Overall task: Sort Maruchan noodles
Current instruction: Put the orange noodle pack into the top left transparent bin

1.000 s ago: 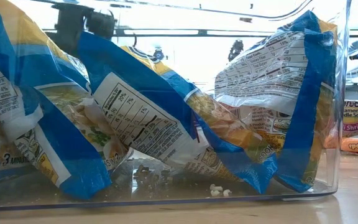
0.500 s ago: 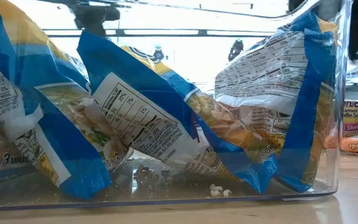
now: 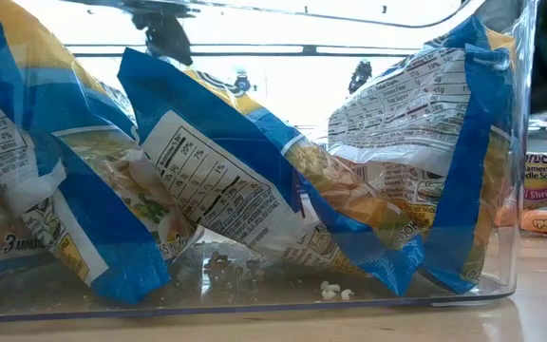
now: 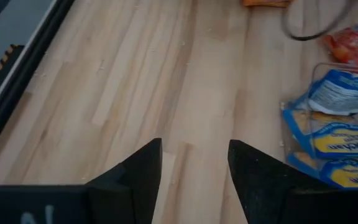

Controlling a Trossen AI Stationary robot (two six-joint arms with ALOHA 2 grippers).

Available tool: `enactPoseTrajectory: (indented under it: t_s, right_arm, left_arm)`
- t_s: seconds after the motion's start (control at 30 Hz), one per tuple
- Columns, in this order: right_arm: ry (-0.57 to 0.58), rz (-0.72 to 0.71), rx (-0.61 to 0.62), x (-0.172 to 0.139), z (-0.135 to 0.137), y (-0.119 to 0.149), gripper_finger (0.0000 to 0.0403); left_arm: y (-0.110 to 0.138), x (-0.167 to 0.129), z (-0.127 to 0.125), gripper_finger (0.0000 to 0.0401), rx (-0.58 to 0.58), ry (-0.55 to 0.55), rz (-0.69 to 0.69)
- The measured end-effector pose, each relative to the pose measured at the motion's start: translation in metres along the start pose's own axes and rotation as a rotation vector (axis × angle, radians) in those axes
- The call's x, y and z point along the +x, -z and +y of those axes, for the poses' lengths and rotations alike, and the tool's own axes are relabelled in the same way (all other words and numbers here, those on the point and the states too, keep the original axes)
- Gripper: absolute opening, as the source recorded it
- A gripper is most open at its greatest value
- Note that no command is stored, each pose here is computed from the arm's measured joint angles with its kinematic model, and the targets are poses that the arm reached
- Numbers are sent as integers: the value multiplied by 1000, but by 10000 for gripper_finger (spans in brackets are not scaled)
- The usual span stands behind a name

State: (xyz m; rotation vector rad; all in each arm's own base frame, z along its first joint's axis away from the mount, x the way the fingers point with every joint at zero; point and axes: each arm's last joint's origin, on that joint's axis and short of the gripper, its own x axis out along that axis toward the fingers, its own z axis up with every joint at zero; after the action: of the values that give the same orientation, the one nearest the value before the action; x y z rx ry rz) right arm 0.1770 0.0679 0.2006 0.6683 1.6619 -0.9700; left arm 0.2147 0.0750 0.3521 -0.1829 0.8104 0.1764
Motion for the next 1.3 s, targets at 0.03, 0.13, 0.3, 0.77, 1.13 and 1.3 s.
enactPoseTrajectory:
  t_s: [0.03, 0.13, 0.3, 0.77, 1.13, 1.3]
  right_arm:
    - [6, 5, 7, 5, -1, -1, 176]
    - [-1, 8, 25, 22, -2, -6, 176]
    - [-34, 29, 46, 44, -5, -11, 176]
    - [-179, -26, -12, 14, -2, -11, 11]
    - [-761, -734, -491, -167, -14, -8, 7]
    - [-1123, -1200, -640, -237, -33, -6, 4]
  left_arm:
    - [0, 0, -2, 190, 4, 7, -1]
    - [0, 1, -8, 190, 13, 25, -1]
    - [0, 2, -14, 190, 24, 41, 1]
    - [-17, -4, -20, 190, 65, 186, -189]
    - [-36, -13, -27, 190, 92, 337, -400]
    - [-49, -18, -36, 190, 128, 412, -527]
